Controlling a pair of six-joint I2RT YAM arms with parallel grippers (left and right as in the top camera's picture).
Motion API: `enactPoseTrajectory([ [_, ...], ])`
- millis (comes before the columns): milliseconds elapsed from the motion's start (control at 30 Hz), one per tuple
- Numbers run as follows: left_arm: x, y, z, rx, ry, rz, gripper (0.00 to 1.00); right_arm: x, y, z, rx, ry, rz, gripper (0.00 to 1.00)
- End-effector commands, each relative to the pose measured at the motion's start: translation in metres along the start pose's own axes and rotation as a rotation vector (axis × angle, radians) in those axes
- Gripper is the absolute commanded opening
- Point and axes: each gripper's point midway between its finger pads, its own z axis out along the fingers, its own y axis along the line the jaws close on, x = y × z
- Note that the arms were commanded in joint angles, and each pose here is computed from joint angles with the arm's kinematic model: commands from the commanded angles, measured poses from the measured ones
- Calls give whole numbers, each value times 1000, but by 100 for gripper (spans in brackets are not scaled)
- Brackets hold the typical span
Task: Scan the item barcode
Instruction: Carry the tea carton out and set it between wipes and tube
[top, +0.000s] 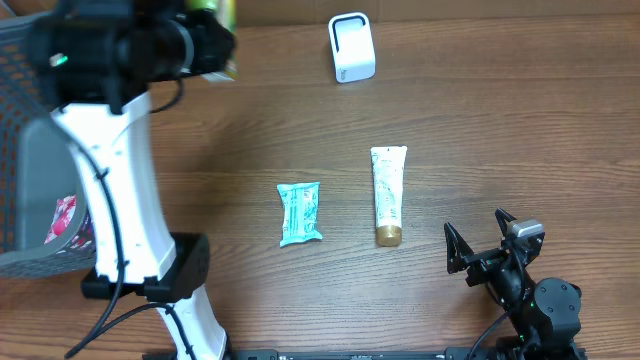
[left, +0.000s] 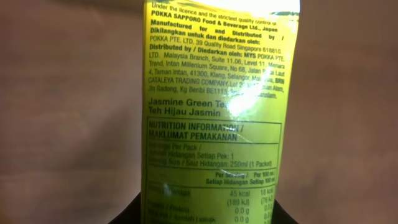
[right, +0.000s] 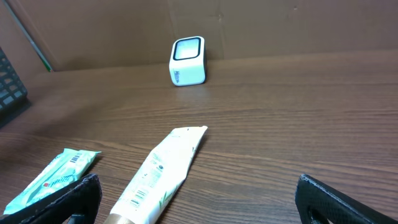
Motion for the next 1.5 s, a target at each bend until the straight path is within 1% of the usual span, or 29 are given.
enactPoseTrajectory([
  [0, 29, -14, 43, -1, 160, 46, 8, 0, 4, -2, -19, 5, 3, 100],
  [167, 86, -29, 99, -20, 408, 29, 9, 0, 4, -2, -19, 5, 3, 100],
  [267, 121, -45, 136, 12, 519, 56, 8, 0, 4, -2, -19, 5, 3, 100],
  [433, 176, -71, 191, 77, 645, 88, 8, 0, 4, -2, -19, 5, 3, 100],
  [533, 206, -73, 217, 53, 701, 75, 8, 0, 4, -2, -19, 5, 3, 100],
  [633, 234, -70, 241, 18, 764, 50, 6, 0, 4, -2, -19, 5, 3, 100],
  [800, 268, -62, 256, -33, 867, 44, 6, 0, 4, -2, -19, 5, 3, 100],
  [867, 274, -61, 257, -44, 890, 46, 7, 0, 4, -2, -19, 5, 3, 100],
  [900, 275, -61, 257, -45, 893, 48, 9, 0, 4, -2, -19, 5, 3, 100],
  [933, 276, -61, 257, -45, 894, 48, 18, 0, 4, -2, -19, 5, 3, 100],
  [967, 276, -62, 257, -44, 894, 49, 38, 0, 4, -2, -19, 5, 3, 100],
  [1000, 276, -62, 257, -43, 894, 49, 55, 0, 4, -2, -19, 5, 3, 100],
  [1033, 276, -63, 257, -37, 895, 51, 65, 0, 4, -2, -19, 5, 3, 100],
  [1100, 276, -65, 256, -12, 902, 57, 73, 0, 4, -2, -19, 5, 3, 100],
  [1200, 272, -66, 251, 21, 916, 46, 75, 0, 4, -2, -19, 5, 3, 100],
  [1300, 257, -67, 243, 47, 907, 59, 69, 0, 4, -2, -19, 5, 3, 100],
  [1367, 242, -70, 234, 64, 889, 71, 66, 0, 4, -2, -19, 5, 3, 100],
  [1467, 203, -81, 209, 110, 816, 110, 63, 0, 4, -2, -19, 5, 3, 100],
])
